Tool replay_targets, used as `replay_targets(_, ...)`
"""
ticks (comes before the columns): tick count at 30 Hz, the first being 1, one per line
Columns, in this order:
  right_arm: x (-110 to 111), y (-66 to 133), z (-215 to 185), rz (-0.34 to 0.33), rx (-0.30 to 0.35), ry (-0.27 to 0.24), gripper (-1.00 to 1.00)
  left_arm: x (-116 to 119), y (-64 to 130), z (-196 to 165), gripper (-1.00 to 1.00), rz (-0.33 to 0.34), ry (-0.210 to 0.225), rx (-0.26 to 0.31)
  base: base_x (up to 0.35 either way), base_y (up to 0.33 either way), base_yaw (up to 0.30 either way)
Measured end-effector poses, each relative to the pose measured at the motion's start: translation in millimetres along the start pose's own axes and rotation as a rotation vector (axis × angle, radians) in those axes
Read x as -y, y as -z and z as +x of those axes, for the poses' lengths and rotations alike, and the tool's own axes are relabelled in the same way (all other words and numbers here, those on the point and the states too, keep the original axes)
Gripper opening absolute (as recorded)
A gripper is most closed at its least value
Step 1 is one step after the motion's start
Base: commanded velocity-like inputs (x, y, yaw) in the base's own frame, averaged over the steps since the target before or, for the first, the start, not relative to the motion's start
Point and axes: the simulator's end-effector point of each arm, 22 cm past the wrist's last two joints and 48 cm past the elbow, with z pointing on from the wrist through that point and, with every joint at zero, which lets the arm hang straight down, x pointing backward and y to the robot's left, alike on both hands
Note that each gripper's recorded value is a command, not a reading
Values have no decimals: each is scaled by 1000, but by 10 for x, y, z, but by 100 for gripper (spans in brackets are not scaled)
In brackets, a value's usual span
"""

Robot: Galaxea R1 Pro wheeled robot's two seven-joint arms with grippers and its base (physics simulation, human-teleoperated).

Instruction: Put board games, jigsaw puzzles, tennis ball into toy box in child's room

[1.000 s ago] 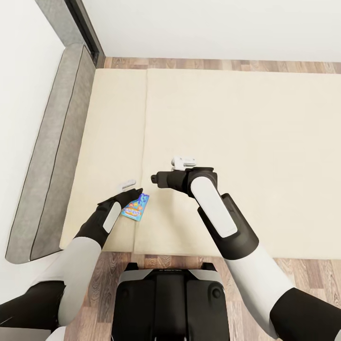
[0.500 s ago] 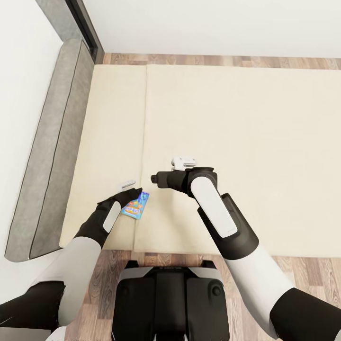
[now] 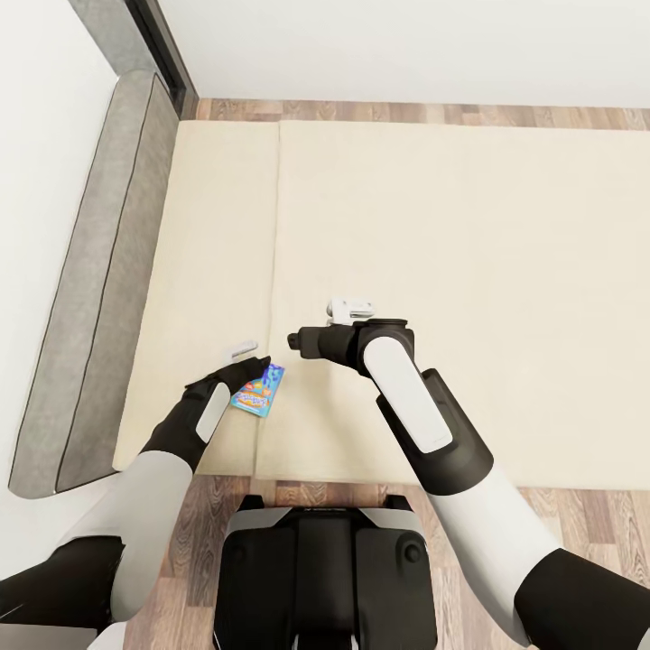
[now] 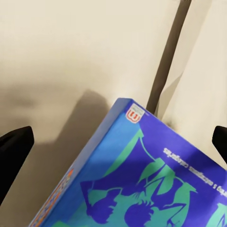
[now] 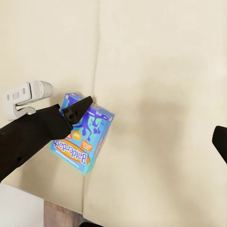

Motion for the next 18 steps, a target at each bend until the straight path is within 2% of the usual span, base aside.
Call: replay_targets(18,2,-1,-2,1,1,0,100,10,-2,-4,100,0,-5,6,0,0,0)
